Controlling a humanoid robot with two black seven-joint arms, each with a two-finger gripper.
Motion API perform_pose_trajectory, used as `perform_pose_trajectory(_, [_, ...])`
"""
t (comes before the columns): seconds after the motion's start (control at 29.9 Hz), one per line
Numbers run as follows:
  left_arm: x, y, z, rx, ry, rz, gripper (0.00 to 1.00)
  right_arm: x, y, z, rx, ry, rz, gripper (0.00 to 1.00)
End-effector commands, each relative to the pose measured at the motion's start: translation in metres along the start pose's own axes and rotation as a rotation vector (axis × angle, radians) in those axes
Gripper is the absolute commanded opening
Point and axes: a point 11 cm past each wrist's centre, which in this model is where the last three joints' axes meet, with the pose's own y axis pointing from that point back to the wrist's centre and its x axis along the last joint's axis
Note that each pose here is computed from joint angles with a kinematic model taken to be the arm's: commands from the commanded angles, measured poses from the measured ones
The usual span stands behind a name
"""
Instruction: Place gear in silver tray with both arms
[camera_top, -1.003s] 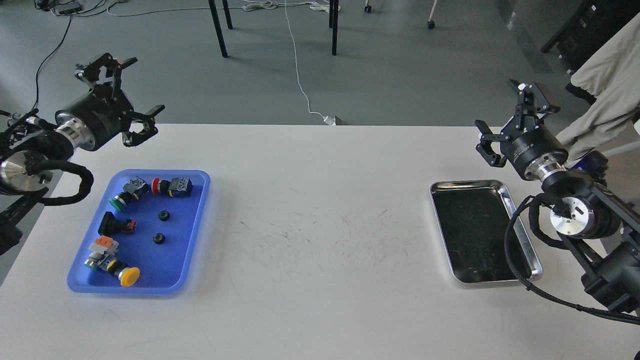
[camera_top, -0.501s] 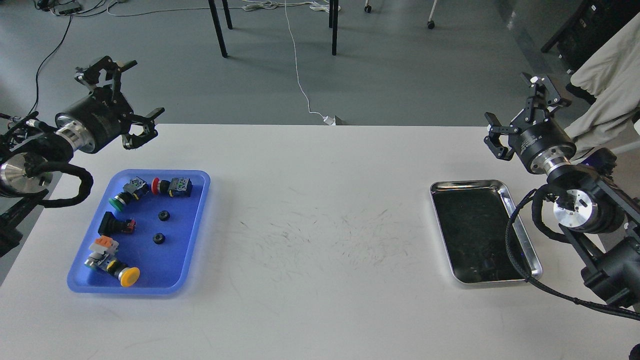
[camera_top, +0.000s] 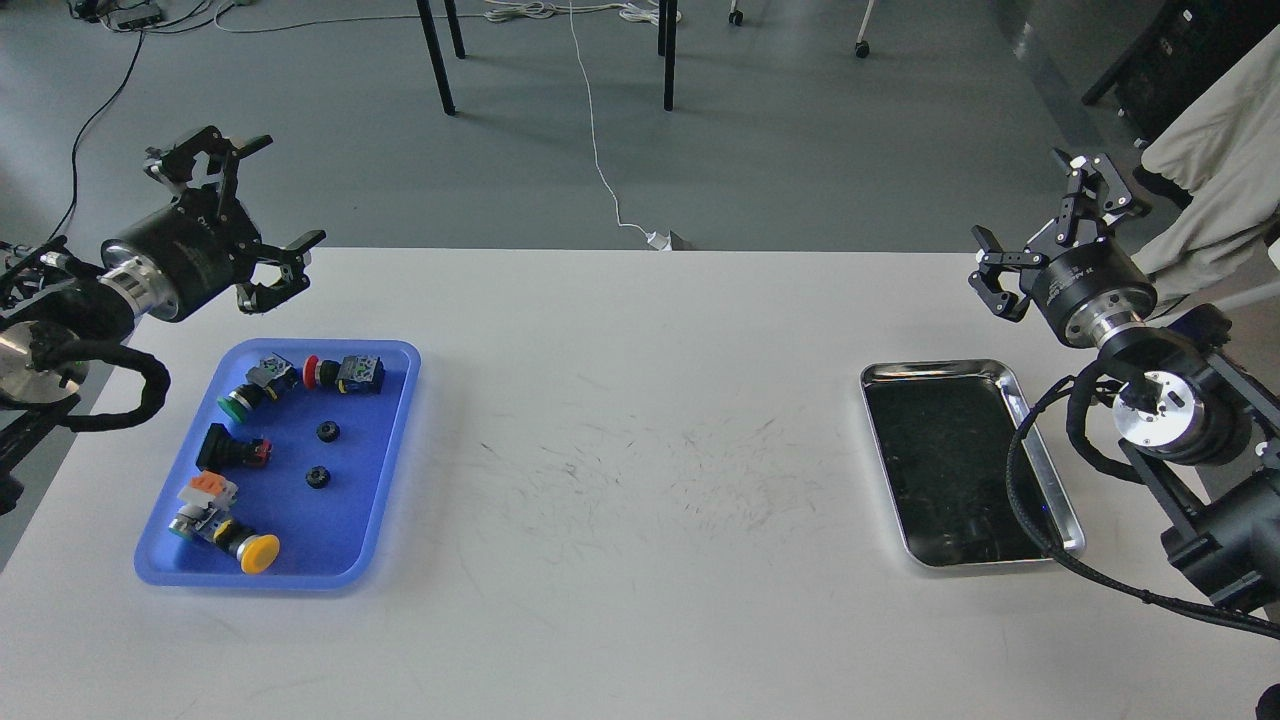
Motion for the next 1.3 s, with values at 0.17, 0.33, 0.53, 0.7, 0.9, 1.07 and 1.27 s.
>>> perform_pose_trajectory(0.17, [0.001, 0.001, -0.003, 0.004, 0.000, 0.005, 0.99, 0.000, 0.000, 0.000, 0.005, 0.000, 0.001, 0.99])
perform_pose_trajectory(0.33, [0.001, 0.001, -0.004, 0.009, -0.003, 0.005, 0.99, 0.000, 0.001, 0.000, 0.005, 0.002, -0.001, 0.99])
perform_pose_trajectory(0.53, [0.003, 0.002, -0.004, 0.014, -0.007, 0.010, 0.99, 0.000, 0.001, 0.002, 0.002, 0.004, -0.001, 0.99])
perform_pose_trajectory(0.7, [0.003, 0.005, -0.001, 0.015, -0.017, 0.010, 0.99, 0.001, 0.001, 0.003, -0.001, 0.005, 0.000, 0.99])
perform_pose_trajectory(0.9, [0.005, 0.008, -0.003, 0.021, -0.020, 0.012, 0.99, 0.002, 0.002, 0.004, -0.004, 0.004, 0.003, 0.99])
perform_pose_trajectory(1.07, [0.007, 0.010, -0.001, 0.022, -0.028, 0.019, 0.99, 0.001, 0.003, 0.006, -0.005, 0.005, 0.001, 0.99])
perform_pose_trajectory(1.27, [0.007, 0.012, -0.003, 0.028, -0.029, 0.015, 0.99, 0.002, 0.003, 0.006, -0.005, 0.004, 0.003, 0.99])
